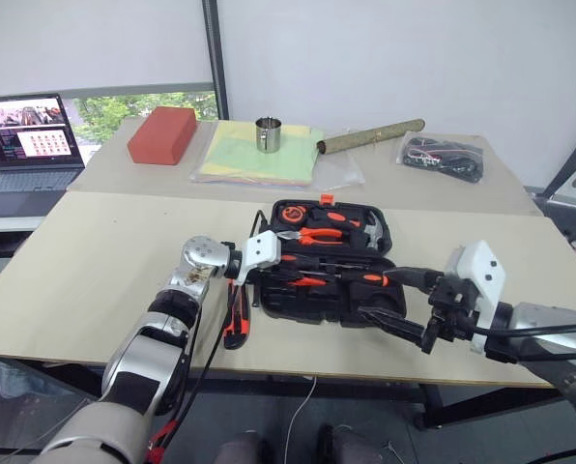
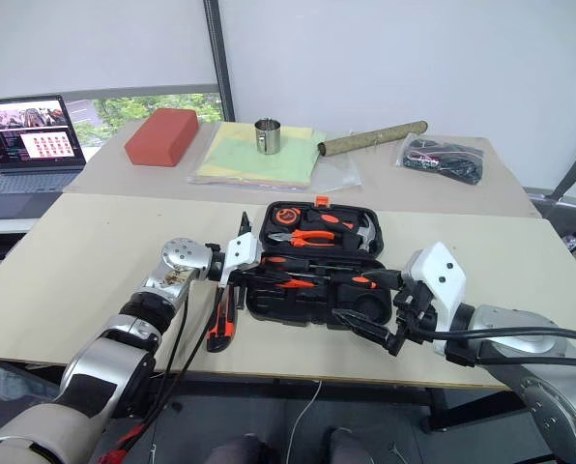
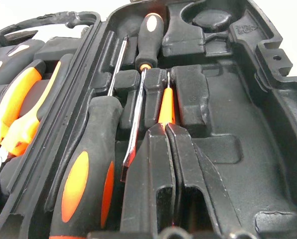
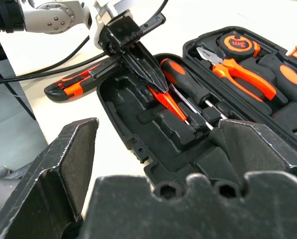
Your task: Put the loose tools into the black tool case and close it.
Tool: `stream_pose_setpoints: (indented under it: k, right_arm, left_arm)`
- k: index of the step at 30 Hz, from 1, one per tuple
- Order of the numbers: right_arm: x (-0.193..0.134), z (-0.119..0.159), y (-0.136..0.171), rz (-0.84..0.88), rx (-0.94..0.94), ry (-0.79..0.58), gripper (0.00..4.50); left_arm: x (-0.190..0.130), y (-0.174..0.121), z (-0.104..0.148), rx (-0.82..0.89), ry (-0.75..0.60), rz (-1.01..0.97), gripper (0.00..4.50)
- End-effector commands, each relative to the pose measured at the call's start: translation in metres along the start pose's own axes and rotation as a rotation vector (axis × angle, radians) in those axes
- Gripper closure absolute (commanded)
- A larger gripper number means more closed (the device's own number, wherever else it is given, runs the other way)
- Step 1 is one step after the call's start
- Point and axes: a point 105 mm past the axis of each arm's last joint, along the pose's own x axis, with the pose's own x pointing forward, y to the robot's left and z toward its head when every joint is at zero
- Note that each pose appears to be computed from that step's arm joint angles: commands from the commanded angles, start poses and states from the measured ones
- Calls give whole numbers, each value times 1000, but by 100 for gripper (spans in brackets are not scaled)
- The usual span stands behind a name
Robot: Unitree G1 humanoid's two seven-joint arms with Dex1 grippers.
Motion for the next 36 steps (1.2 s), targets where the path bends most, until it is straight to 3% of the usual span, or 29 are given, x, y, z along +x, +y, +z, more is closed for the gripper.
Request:
stream_pose_setpoints:
  k: [1, 13, 18, 21, 28, 36]
  right_arm:
    - [-1, 7, 0, -1, -21, -17, 0]
    - [-1, 8, 2, -1, -16, -23, 0]
    - [-1, 8, 2, -5, -14, -24, 0]
    - [-2, 7, 2, -8, -12, -24, 0]
    - [-4, 6, 4, -14, -8, -22, 0]
    - [-5, 4, 7, -22, -4, -21, 0]
  left_arm:
    - [4, -9, -28, -58, 123, -9, 443]
    - [7, -2, -25, -45, 127, 19, 443]
    - [-3, 13, 5, 21, 6, 55, 443]
    - [-12, 11, 21, 156, -33, 29, 443]
    - [-23, -13, 11, 317, 8, -88, 443]
    - [-15, -5, 11, 324, 9, -26, 443]
